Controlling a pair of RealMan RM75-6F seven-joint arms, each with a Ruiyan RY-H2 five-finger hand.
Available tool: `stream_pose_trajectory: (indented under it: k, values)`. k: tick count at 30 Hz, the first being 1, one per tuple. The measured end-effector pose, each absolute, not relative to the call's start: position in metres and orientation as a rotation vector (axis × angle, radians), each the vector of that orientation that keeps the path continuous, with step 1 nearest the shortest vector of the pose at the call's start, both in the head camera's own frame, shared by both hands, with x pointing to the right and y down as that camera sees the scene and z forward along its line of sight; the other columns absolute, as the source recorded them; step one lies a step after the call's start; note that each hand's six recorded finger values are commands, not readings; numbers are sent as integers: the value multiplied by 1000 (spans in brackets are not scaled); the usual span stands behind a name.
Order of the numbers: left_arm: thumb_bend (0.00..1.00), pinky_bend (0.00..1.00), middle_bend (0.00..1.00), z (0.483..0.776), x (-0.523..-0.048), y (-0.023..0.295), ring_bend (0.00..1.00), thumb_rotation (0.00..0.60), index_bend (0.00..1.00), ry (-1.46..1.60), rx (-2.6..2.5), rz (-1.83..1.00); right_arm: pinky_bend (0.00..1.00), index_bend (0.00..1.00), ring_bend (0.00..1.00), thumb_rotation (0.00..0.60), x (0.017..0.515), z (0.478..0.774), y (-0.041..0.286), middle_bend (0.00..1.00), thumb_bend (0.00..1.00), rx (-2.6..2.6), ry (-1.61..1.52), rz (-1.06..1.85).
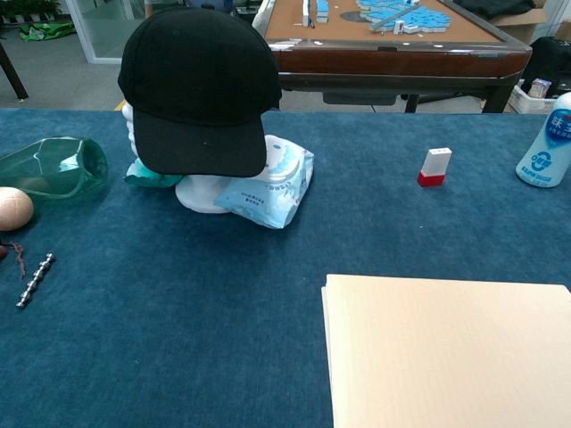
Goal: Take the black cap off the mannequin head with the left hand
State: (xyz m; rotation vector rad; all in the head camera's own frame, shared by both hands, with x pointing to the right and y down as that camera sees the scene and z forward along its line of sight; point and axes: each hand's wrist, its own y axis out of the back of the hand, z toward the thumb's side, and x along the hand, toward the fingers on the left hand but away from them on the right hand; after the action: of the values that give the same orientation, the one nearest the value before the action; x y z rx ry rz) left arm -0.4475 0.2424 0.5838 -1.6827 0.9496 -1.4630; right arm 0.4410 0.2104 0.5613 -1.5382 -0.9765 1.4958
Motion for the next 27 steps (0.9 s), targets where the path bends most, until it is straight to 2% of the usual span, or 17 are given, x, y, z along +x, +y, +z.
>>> stream_pose_trajectory:
  k: [12, 14, 16, 19, 27]
  values:
    - [23, 615, 353, 581, -439, 243, 363, 600, 358, 951, -1698, -1416, 454, 444, 376, 600, 440, 565, 210, 437, 355, -1552, -963, 1507]
    - [23, 648, 402, 580, -433, 242, 403, 600, 382, 958, -1719, -1373, 454, 444, 376, 600, 440, 563, 211, 437, 355, -1549, -972, 1501]
    - [24, 679, 505, 579, -424, 241, 455, 600, 427, 967, -1746, -1320, 454, 444, 376, 600, 441, 561, 212, 437, 355, -1545, -982, 1496]
    - [23, 710, 596, 579, -409, 239, 496, 600, 485, 953, -1781, -1242, 454, 444, 375, 600, 441, 560, 212, 437, 355, -1543, -992, 1491]
    - [19, 745, 716, 574, -364, 222, 574, 600, 574, 937, -1846, -1042, 454, 444, 376, 600, 443, 556, 210, 437, 355, -1552, -1005, 1480]
